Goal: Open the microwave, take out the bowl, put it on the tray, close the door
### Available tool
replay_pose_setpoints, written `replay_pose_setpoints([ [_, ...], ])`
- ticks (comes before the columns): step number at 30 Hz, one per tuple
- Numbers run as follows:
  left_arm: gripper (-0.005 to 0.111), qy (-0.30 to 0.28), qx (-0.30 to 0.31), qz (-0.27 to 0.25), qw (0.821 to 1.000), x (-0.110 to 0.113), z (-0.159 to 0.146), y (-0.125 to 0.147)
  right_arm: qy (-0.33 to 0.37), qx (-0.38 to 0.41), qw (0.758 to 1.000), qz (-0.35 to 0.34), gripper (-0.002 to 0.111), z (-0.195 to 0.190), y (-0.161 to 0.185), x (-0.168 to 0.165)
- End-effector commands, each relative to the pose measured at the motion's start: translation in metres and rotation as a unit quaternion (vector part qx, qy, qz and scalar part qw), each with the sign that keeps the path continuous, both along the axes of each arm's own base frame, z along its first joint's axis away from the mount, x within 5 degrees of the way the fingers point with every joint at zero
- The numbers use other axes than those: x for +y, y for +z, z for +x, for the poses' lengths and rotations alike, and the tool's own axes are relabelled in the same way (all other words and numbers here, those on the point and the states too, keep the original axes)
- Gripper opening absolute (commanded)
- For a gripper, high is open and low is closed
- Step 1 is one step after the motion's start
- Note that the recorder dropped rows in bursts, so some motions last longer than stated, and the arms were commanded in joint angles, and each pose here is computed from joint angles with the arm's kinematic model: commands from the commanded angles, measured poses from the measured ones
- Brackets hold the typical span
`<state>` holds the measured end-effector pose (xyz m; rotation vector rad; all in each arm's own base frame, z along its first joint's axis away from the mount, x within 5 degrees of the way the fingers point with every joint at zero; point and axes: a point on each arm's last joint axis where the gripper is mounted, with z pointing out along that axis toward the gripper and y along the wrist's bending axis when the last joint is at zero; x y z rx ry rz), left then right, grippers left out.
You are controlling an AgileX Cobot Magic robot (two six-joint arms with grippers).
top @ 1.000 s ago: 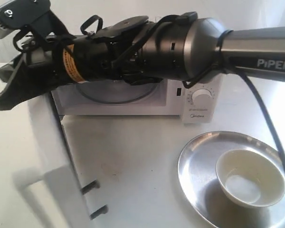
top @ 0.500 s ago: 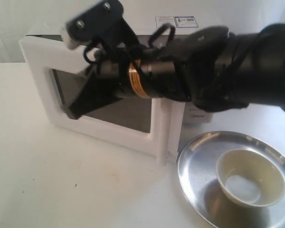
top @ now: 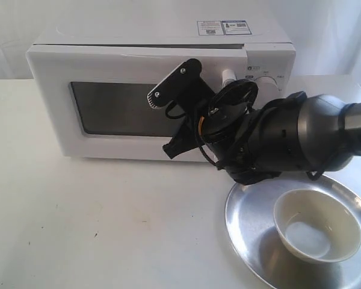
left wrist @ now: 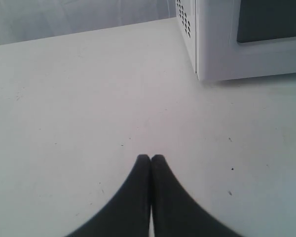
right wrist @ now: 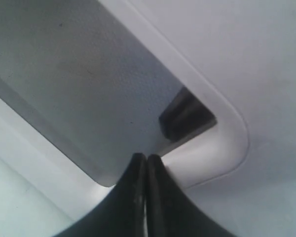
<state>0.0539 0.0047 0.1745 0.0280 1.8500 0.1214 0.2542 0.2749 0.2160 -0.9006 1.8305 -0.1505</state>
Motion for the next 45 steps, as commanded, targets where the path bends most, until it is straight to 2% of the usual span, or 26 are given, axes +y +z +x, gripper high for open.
replay_pose_setpoints([
  [1,0.0,0.0,0.0,-0.005,1.0,0.0,0.0,-0.001,-0.046,-0.037,0.998,-0.005,0.0,0.013,0.014,-0.013],
  [11,0.0,0.0,0.0,-0.005,1.0,0.0,0.0,-0.001,-0.038,-0.068,0.997,0.0,0.0,0.018,0.04,-0.013],
  [16,0.0,0.0,0.0,-0.005,1.0,0.0,0.0,-0.001,-0.019,-0.055,0.998,0.017,0.0,0.028,0.044,-0.011],
  [29,0.0,0.0,0.0,-0.005,1.0,0.0,0.0,-0.001,-0.037,-0.073,0.996,0.024,0.0,0.046,0.06,-0.022],
  [31,0.0,0.0,0.0,-0.005,1.0,0.0,0.0,-0.001,0.006,-0.048,0.997,0.056,0.0,0.036,0.066,-0.013],
  [32,0.0,0.0,0.0,-0.005,1.0,0.0,0.0,-0.001,0.072,-0.015,0.993,0.095,0.0,0.021,0.074,-0.004],
  [33,0.0,0.0,0.0,-0.005,1.0,0.0,0.0,-0.001,0.111,0.001,0.988,0.111,0.0,0.011,0.079,0.002],
  [34,0.0,0.0,0.0,-0.005,1.0,0.0,0.0,-0.001,0.178,0.01,0.973,0.143,0.0,-0.011,0.098,0.007],
  [35,0.0,0.0,0.0,-0.005,1.0,0.0,0.0,-0.001,0.208,0.008,0.965,0.159,0.0,-0.022,0.111,0.007],
  [36,0.0,0.0,0.0,-0.005,1.0,0.0,0.0,-0.001,0.272,-0.001,0.943,0.192,0.0,-0.047,0.141,0.002],
  [37,0.0,0.0,0.0,-0.005,1.0,0.0,0.0,-0.001,0.304,-0.004,0.93,0.206,0.0,-0.058,0.154,-0.002],
  [38,0.0,0.0,0.0,-0.005,1.0,0.0,0.0,-0.001,0.387,-0.013,0.891,0.237,0.0,-0.089,0.185,-0.017],
  [39,0.0,0.0,0.0,-0.005,1.0,0.0,0.0,-0.001,0.439,-0.027,0.859,0.261,0.0,-0.116,0.21,-0.035],
  [41,0.0,0.0,0.0,-0.005,1.0,0.0,0.0,-0.001,0.473,-0.024,0.825,0.31,0.0,-0.148,0.24,-0.065],
  [45,0.0,0.0,0.0,-0.005,1.0,0.0,0.0,-0.001,0.508,-0.032,0.787,0.348,0.0,-0.194,0.27,-0.113],
])
